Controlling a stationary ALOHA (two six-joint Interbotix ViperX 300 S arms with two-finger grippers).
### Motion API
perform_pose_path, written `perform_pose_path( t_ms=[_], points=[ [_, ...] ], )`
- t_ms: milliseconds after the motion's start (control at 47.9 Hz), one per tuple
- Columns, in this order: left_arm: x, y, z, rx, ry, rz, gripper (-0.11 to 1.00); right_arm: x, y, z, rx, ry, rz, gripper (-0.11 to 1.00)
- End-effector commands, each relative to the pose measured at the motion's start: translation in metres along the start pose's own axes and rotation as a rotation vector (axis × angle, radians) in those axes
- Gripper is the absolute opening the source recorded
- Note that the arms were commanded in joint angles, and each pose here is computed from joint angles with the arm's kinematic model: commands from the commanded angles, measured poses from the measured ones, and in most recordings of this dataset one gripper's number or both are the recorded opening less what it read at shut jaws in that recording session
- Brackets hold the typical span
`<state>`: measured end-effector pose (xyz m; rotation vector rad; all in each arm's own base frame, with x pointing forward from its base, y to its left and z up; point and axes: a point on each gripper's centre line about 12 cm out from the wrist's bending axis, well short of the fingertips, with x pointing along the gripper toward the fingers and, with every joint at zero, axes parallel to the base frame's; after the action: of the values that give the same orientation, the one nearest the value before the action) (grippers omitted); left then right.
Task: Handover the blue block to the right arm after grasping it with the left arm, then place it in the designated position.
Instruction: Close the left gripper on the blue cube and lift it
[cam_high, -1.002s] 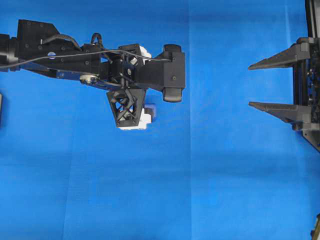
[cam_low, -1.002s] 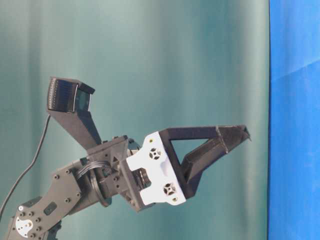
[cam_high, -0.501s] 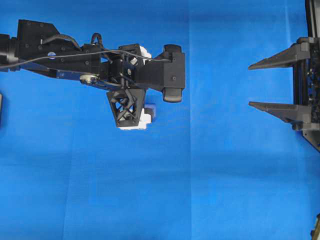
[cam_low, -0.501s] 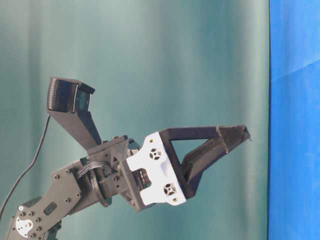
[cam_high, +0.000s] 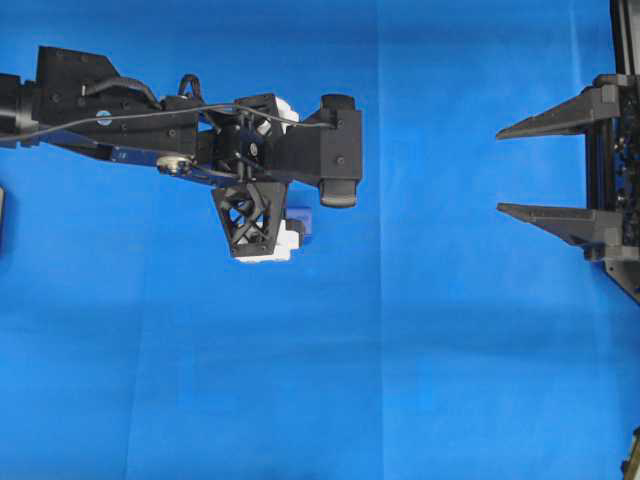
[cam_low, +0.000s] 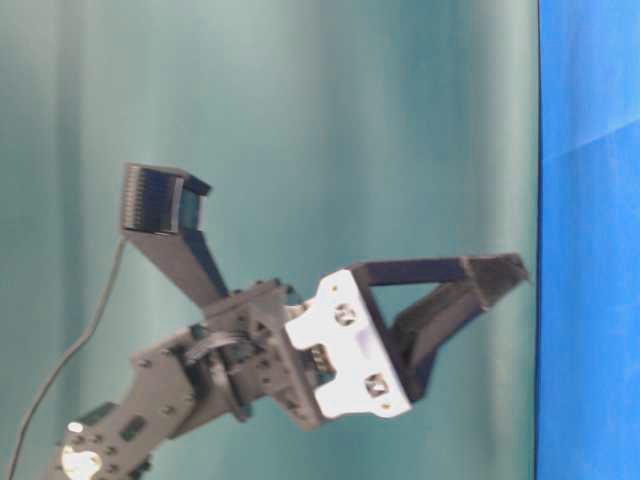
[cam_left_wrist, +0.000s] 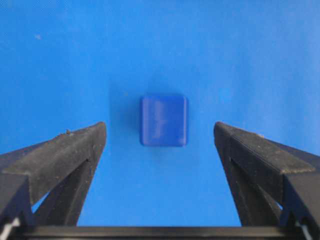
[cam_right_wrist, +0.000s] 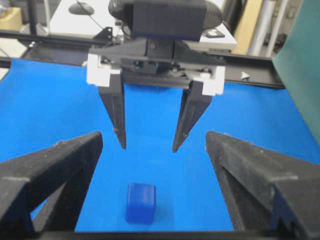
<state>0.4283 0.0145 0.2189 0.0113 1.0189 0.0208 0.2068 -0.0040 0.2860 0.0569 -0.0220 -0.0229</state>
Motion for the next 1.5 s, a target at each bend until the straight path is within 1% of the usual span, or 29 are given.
perform_pose_path(
  t_ms=[0, 146, 292, 418, 585, 731, 877, 1274, 1336, 1399, 1441, 1483],
  points=[
    [-0.004, 0.0, 0.004, -0.004, -0.049, 0.001, 0.92, 0.004, 0.0, 0.011, -0.001, -0.031, 0.0, 0.97],
    [0.009, 0.0, -0.002, -0.029, -0.067, 0.001, 0.92, 0.005, 0.0, 0.009, 0.002, -0.023, 0.0, 0.97],
    [0.025, 0.0, -0.009, -0.032, -0.061, 0.001, 0.92, 0.007, 0.0, 0.007, 0.001, -0.02, -0.002, 0.97],
    [0.042, -0.001, -0.02, -0.039, -0.049, -0.001, 0.92, 0.008, 0.0, 0.005, 0.001, -0.012, -0.002, 0.97],
    [0.066, -0.002, -0.035, -0.074, -0.04, -0.004, 0.92, 0.009, 0.0, 0.003, 0.001, -0.003, -0.001, 0.97],
    [0.082, -0.003, -0.046, -0.091, -0.028, -0.005, 0.92, 0.009, 0.0, 0.002, 0.0, -0.002, -0.001, 0.97],
    [0.093, -0.004, -0.053, -0.091, -0.021, -0.005, 0.92, 0.009, 0.0, 0.002, 0.0, -0.002, -0.001, 0.97],
    [0.095, -0.006, -0.054, -0.084, -0.024, -0.008, 0.9, 0.01, 0.0, 0.001, 0.001, 0.003, -0.003, 0.97],
    [0.095, -0.007, -0.054, -0.081, -0.023, -0.009, 0.89, 0.01, 0.0, 0.001, 0.001, 0.003, -0.003, 0.97],
    [0.095, -0.008, -0.054, -0.079, -0.02, -0.01, 0.84, 0.01, 0.0, 0.001, 0.001, 0.005, -0.002, 0.97],
    [0.094, -0.007, -0.053, -0.083, -0.021, -0.009, 0.78, 0.01, 0.0, 0.001, 0.003, 0.005, -0.002, 0.97],
    [0.094, -0.008, -0.053, -0.082, -0.021, -0.01, 0.7, 0.01, 0.0, 0.001, 0.003, 0.004, -0.004, 0.97]
  ],
)
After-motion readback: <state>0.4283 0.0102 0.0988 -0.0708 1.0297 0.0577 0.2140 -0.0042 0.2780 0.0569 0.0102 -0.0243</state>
